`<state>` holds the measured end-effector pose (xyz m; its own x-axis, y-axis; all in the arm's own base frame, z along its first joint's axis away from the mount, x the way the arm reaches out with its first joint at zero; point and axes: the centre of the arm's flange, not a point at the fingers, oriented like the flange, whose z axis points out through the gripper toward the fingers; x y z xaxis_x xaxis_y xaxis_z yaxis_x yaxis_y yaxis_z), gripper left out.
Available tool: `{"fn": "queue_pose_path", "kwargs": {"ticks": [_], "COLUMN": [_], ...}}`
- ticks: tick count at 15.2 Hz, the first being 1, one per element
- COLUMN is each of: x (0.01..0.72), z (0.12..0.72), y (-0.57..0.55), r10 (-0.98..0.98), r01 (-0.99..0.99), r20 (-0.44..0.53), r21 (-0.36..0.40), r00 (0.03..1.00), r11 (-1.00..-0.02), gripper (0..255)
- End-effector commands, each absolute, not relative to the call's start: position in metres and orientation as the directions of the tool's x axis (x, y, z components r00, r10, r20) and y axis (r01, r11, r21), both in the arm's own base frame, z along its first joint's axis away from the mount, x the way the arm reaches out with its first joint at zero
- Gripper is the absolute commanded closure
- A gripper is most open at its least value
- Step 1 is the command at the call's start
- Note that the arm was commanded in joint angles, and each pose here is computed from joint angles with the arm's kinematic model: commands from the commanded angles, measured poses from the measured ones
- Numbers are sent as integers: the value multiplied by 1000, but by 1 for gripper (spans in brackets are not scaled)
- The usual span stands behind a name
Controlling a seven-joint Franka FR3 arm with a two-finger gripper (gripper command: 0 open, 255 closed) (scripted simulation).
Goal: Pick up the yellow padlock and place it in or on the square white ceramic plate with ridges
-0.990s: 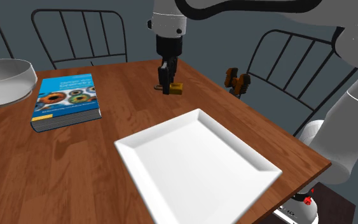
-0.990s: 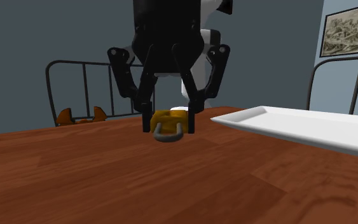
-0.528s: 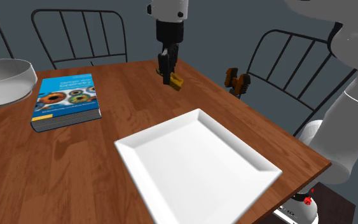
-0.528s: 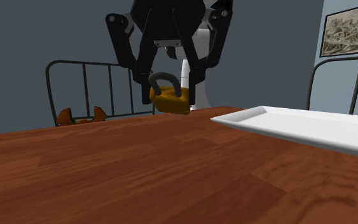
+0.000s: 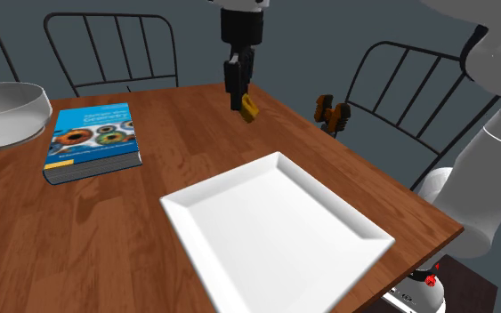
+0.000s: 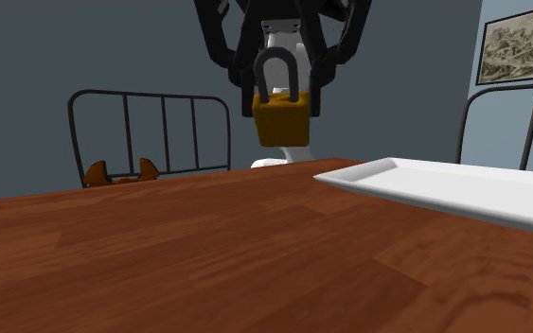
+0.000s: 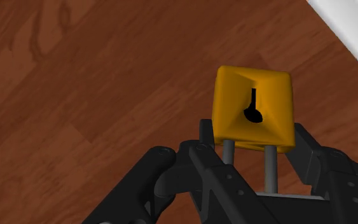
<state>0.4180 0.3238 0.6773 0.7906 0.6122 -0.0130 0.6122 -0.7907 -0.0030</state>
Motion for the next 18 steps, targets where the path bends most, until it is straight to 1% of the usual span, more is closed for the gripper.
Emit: {"fn": "queue_pose_path", "kwargs": {"ticks": [1, 18], "x": [395, 195], "z": [677, 683], "y": [335, 430], "r10": [612, 612], "r01": [612, 612], "r20": [-13, -13], "r21": [-3, -3], "r00": [791, 791], "r11": [-791, -791], "gripper": [255, 255]}}
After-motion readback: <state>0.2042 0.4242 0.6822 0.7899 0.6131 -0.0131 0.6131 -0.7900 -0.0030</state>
